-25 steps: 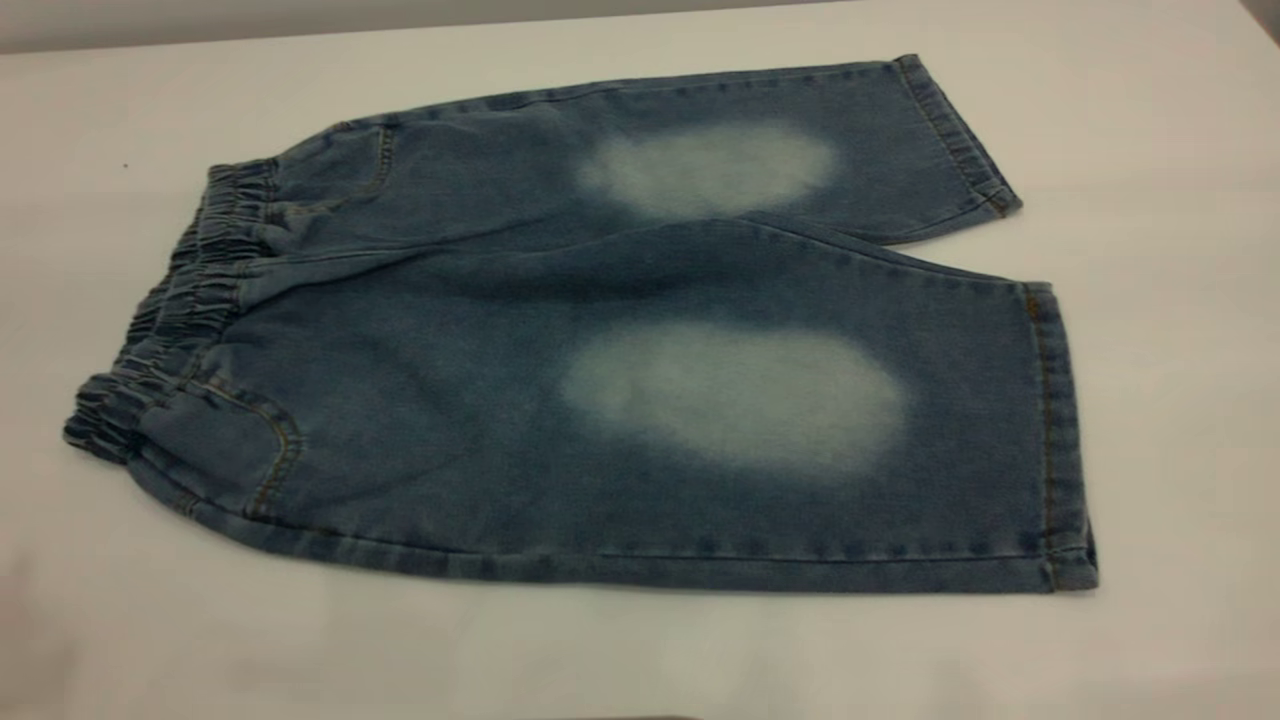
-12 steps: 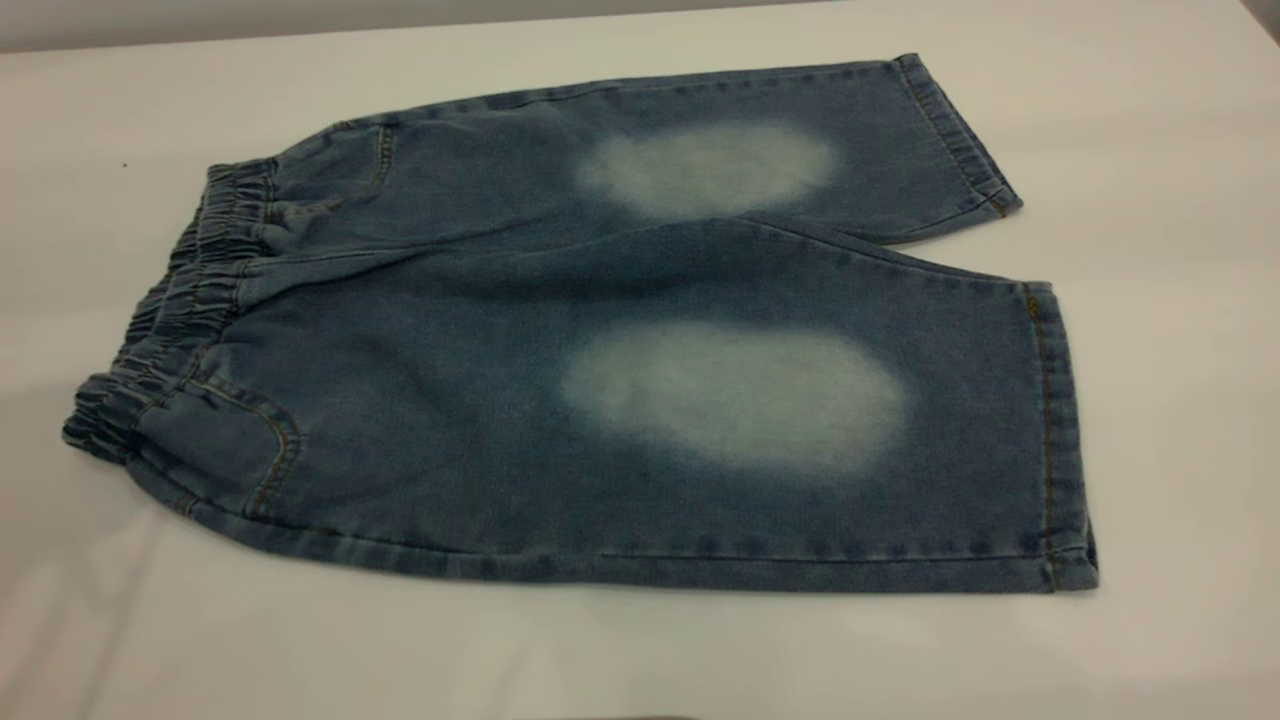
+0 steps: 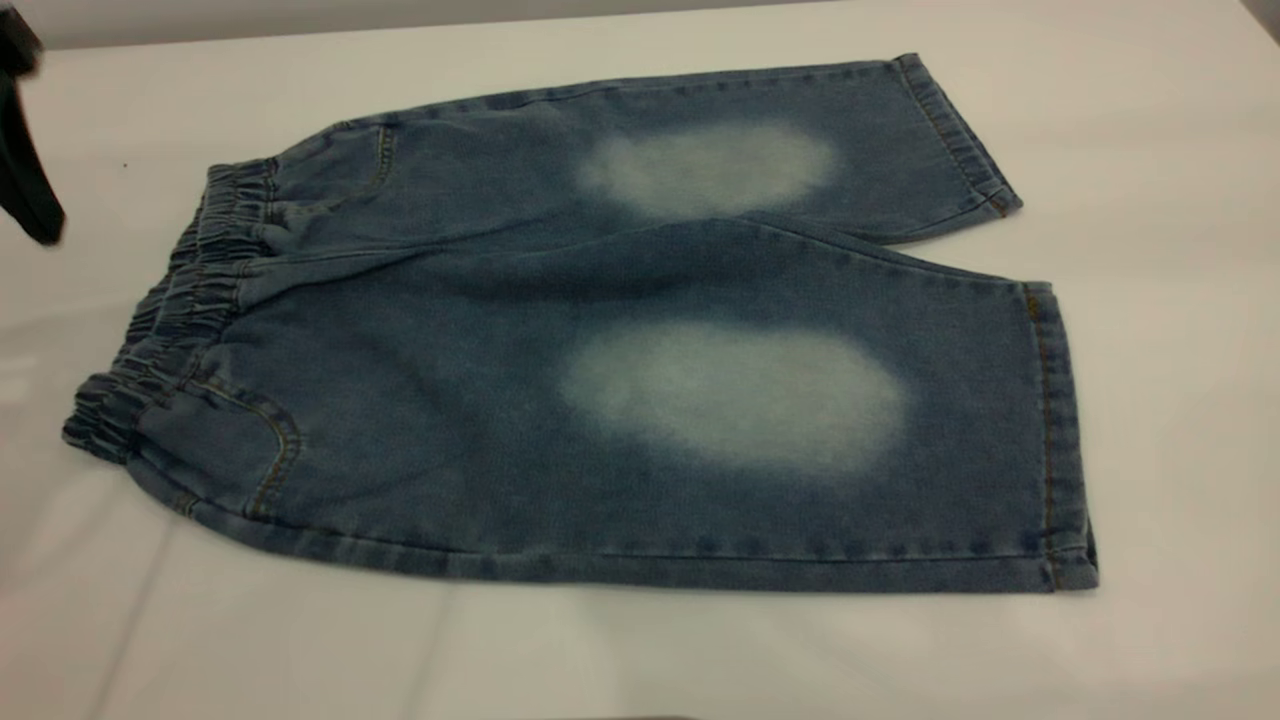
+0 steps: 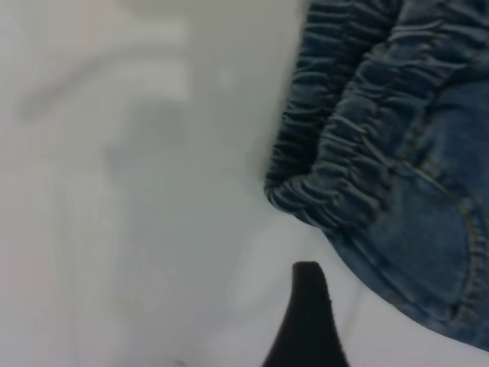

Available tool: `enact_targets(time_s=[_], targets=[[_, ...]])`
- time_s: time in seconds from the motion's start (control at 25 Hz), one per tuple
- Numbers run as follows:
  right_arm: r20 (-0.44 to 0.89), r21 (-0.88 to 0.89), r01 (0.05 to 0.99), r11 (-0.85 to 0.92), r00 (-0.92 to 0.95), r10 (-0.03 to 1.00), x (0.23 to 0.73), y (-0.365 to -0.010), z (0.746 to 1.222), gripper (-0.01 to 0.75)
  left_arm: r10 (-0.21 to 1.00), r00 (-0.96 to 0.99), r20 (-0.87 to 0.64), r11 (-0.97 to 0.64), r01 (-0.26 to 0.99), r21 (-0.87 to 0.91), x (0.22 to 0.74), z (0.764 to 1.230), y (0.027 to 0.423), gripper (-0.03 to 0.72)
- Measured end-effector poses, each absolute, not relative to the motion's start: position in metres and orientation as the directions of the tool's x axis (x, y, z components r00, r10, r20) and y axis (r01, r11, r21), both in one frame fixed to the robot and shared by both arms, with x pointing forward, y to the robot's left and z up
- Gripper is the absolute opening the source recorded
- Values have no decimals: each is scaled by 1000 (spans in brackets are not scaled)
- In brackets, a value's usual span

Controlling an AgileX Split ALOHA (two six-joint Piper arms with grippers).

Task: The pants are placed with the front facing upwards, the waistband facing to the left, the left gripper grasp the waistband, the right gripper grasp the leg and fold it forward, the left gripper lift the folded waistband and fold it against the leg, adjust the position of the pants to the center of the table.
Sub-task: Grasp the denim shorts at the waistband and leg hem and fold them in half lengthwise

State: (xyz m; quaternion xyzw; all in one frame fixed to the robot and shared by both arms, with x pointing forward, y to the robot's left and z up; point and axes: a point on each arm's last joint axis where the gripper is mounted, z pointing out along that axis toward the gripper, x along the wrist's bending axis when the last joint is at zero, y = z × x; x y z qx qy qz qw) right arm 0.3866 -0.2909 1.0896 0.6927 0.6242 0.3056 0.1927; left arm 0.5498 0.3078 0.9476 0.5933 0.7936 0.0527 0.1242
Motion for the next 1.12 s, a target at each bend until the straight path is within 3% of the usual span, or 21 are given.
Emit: enact_targets(time_s=[1.12], targets=[[180, 648, 748, -140, 29, 983, 386, -291, 1089, 519, 985, -169, -16, 170, 984, 54, 561, 839, 314, 516]])
